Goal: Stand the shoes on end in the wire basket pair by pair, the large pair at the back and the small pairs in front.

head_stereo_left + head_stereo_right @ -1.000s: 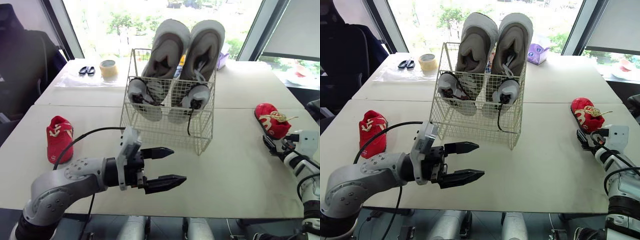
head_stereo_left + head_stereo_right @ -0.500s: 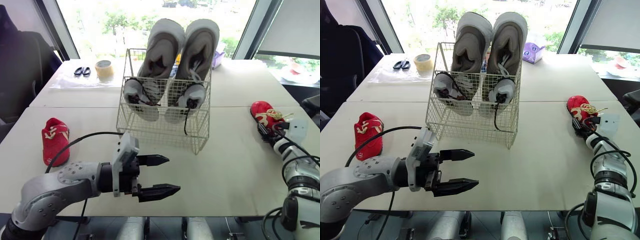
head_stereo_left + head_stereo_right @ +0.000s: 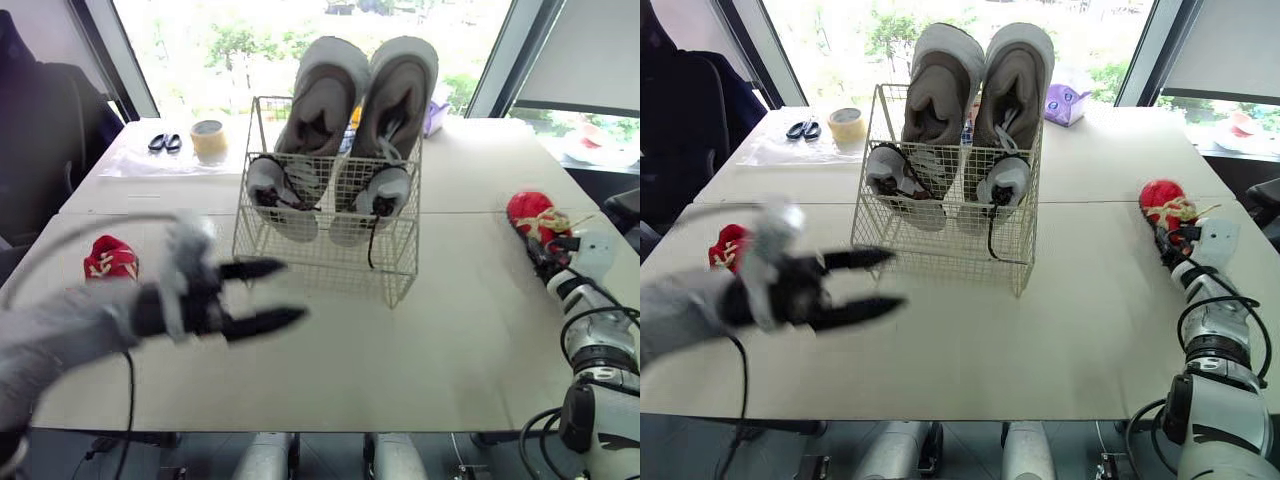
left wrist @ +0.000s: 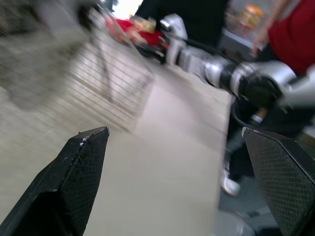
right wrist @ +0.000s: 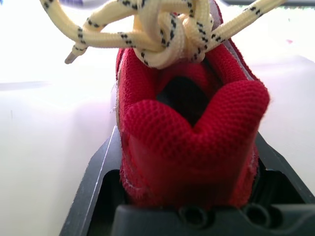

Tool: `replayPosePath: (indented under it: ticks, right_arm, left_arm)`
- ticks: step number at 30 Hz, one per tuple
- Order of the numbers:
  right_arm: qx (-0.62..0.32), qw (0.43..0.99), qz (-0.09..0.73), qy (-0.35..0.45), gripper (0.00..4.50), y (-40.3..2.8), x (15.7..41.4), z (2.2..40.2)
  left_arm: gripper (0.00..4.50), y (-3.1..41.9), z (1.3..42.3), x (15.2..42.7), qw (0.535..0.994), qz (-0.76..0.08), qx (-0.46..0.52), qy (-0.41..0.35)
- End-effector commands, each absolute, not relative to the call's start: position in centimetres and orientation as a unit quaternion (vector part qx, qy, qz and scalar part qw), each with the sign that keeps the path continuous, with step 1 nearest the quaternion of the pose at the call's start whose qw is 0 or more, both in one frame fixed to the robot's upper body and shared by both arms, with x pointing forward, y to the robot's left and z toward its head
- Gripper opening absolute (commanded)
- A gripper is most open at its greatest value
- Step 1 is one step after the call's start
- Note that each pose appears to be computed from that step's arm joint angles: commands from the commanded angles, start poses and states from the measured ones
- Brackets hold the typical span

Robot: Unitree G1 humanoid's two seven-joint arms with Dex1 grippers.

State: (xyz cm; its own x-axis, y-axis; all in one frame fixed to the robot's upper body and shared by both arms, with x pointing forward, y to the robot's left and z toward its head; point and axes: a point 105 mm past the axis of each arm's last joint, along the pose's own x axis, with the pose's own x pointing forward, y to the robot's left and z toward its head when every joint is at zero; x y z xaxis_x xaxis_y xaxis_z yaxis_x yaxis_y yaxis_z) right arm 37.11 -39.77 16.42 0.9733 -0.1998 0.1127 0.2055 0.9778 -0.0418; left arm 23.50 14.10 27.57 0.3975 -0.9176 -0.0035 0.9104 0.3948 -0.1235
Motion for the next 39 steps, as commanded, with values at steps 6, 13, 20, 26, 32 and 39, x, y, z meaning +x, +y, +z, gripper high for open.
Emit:
replayPosePath:
  ticks: [6, 13, 20, 26, 32, 39]
  right_arm:
    - [-0.173, 0.901, 0.087, -0.387, 2.02, -29.6, 34.0, 42.8]
    - [-0.256, 0.818, 0.322, -0.403, 2.02, -17.2, 30.6, 44.9]
    - [-0.311, 0.766, 0.402, -0.394, 2.02, -12.7, 28.4, 43.5]
    - [-0.322, 0.741, 0.441, -0.391, 2.02, -10.6, 27.3, 42.4]
    - [-0.365, 0.722, 0.454, -0.373, 2.02, -9.6, 27.4, 40.9]
    - [-0.385, 0.716, 0.445, -0.377, 2.02, -9.4, 27.9, 40.4]
  left_arm:
    - [4.50, 17.8, 38.1, 29.5, 0.854, -0.494, -0.097, -0.135]
    - [4.50, 14.8, 41.7, 30.6, 0.772, -0.608, -0.122, -0.139]
    - [4.50, 13.4, 43.0, 29.9, 0.720, -0.677, -0.112, -0.105]
    - [4.50, 12.2, 42.8, 30.9, 0.717, -0.685, -0.095, -0.088]
    - [4.50, 11.8, 43.6, 30.5, 0.693, -0.710, -0.100, -0.080]
    - [4.50, 11.9, 42.6, 30.3, 0.686, -0.722, -0.076, -0.055]
